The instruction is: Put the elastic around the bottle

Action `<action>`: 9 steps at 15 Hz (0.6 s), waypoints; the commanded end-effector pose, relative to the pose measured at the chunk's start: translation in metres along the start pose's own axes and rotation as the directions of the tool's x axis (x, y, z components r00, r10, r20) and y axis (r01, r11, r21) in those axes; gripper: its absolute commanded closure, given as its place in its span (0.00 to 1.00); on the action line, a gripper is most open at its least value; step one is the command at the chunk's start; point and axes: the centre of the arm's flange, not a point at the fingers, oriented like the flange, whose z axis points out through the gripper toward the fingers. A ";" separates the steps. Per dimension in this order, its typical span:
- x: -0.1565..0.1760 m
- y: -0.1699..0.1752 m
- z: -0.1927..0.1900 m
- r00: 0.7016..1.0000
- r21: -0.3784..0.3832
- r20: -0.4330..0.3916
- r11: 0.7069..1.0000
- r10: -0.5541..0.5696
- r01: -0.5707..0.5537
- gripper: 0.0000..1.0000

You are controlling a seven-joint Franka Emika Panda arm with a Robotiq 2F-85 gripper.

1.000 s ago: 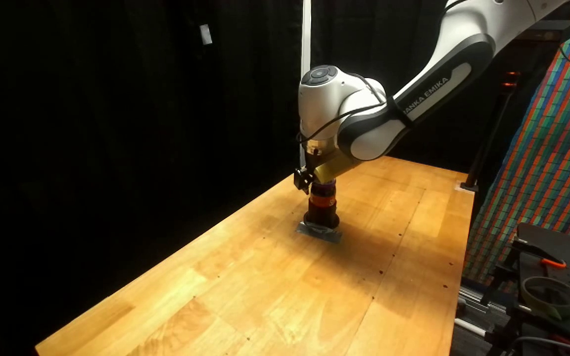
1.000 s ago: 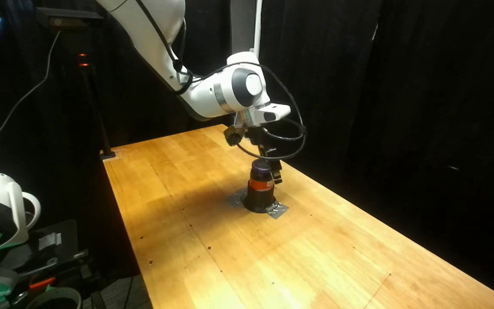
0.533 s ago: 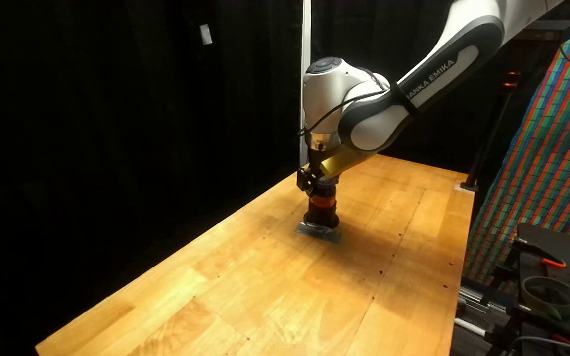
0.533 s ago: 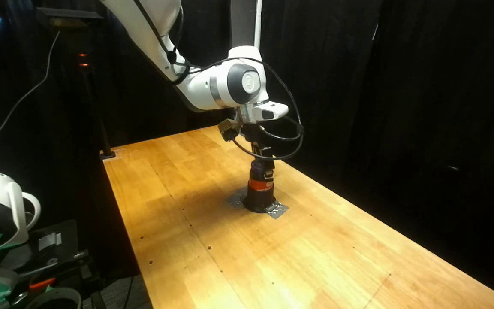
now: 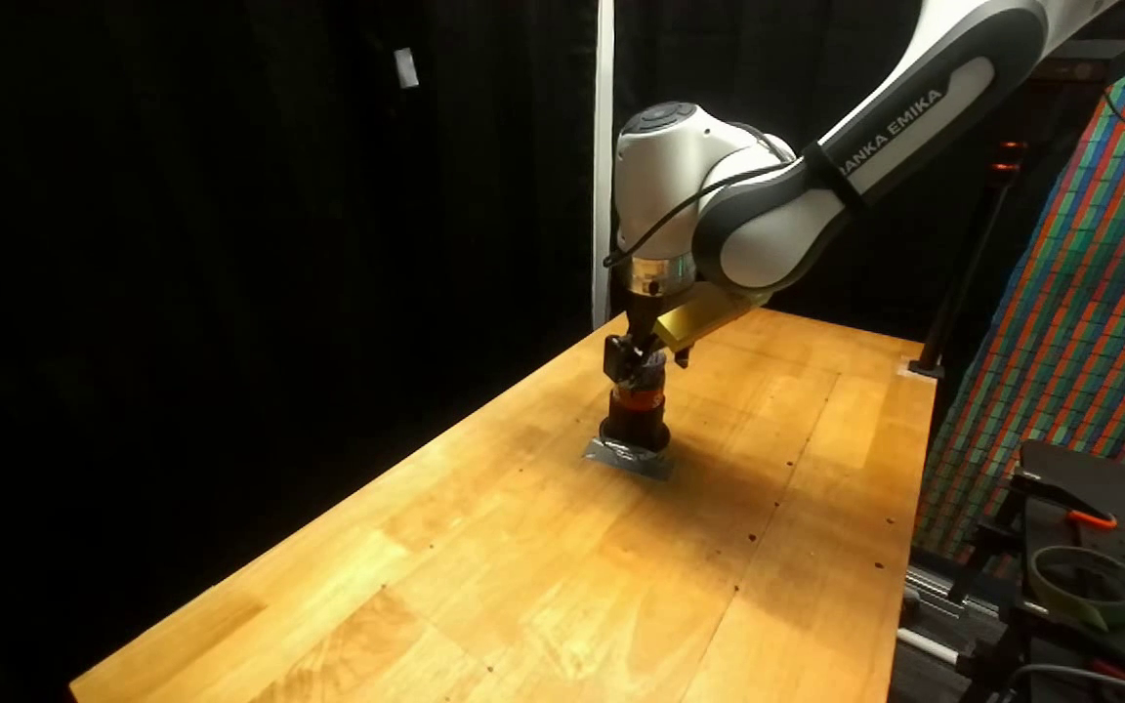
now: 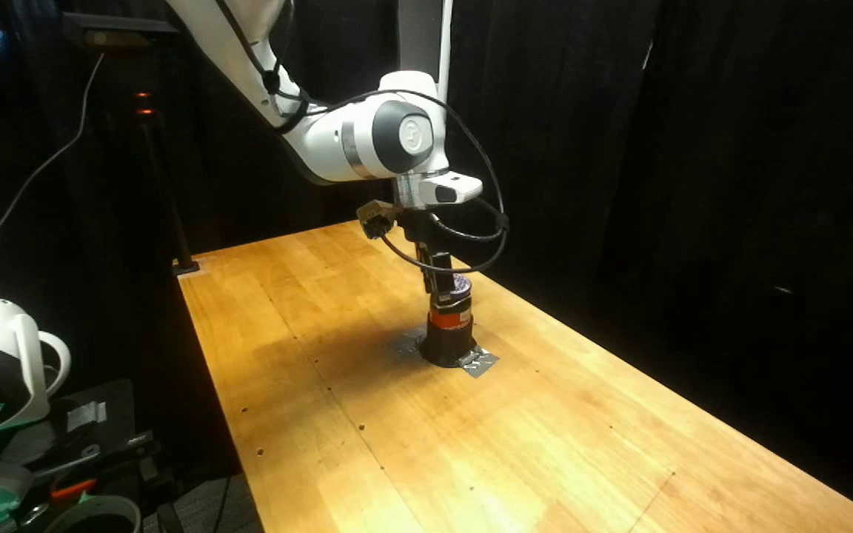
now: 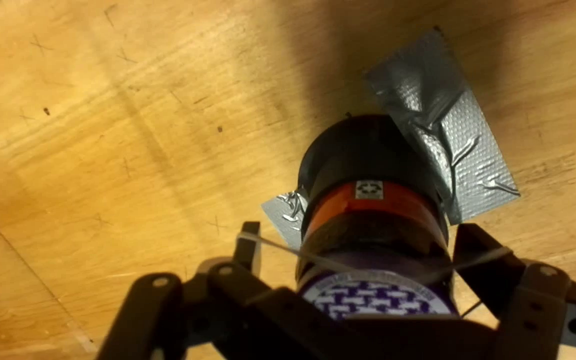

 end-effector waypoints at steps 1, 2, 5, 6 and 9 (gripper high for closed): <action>-0.029 0.017 -0.011 0.999 0.015 0.036 1.000 -0.012 0.011 0.00; -0.031 0.019 -0.011 0.999 0.014 0.039 1.000 -0.012 0.011 0.00; -0.045 0.027 -0.014 0.999 0.010 0.031 1.000 -0.023 0.023 0.25; -0.050 0.029 -0.016 1.000 0.011 0.020 1.000 -0.024 0.023 0.26; -0.069 0.038 -0.022 0.999 0.042 -0.030 0.999 -0.012 0.013 0.50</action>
